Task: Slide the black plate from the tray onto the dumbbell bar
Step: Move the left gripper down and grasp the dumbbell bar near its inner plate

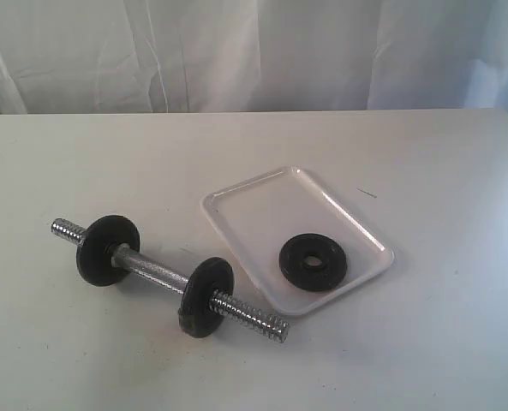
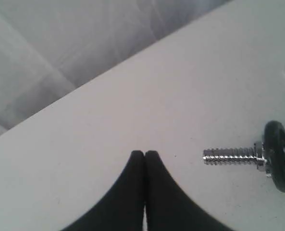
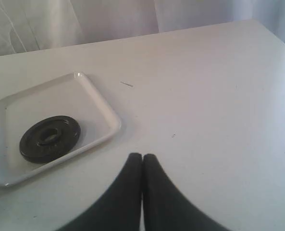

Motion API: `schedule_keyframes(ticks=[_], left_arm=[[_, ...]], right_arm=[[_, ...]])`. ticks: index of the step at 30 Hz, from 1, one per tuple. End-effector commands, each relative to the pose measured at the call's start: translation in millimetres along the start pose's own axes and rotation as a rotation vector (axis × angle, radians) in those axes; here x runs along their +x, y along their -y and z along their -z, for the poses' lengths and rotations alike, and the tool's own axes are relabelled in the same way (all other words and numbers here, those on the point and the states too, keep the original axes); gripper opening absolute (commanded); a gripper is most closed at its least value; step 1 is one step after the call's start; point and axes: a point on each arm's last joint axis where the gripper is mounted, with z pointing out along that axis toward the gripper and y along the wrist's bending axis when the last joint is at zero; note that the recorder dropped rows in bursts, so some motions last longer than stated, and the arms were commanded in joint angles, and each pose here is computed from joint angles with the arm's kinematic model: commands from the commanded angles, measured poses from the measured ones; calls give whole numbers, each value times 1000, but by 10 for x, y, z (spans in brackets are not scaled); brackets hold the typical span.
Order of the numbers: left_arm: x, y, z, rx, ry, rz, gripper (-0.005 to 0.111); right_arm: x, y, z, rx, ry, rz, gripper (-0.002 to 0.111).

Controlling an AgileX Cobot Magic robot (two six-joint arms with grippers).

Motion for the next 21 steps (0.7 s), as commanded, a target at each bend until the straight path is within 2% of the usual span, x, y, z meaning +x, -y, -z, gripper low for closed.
schedule_keyframes(ticks=[1, 2, 5, 6, 8, 11, 13, 14, 16, 17, 19, 21], left_arm=[[-279, 184, -488, 251, 4, -276, 0], [-349, 272, -588, 317, 24, -356, 0], [-414, 508, -883, 487, 17, -505, 0], [-437, 569, -960, 515, 20, -538, 0], [-458, 696, -1138, 553, 28, -614, 0], [-505, 816, -1322, 558, 61, -717, 0], [-510, 874, -1411, 575, 71, -772, 4], [-511, 892, -1448, 583, 72, -783, 9], [-461, 950, -1532, 620, 51, -772, 30], [-420, 982, -1561, 653, 33, -772, 46], [-386, 1013, -1554, 700, 16, -772, 66], [-351, 1042, -1449, 798, -6, -799, 71]], right_arm=[[1, 0, -1, -4, 14, -1, 0], [1, 0, -1, -4, 14, -1, 0], [1, 0, -1, -4, 14, -1, 0], [1, 0, -1, -4, 14, -1, 0], [1, 0, -1, -4, 14, -1, 0], [1, 0, -1, -4, 14, -1, 0], [1, 0, -1, -4, 14, -1, 0], [1, 0, -1, -4, 14, -1, 0], [1, 0, -1, -4, 14, -1, 0], [1, 0, -1, -4, 14, -1, 0], [1, 0, -1, -4, 14, -1, 0], [1, 0, -1, -4, 14, -1, 0]])
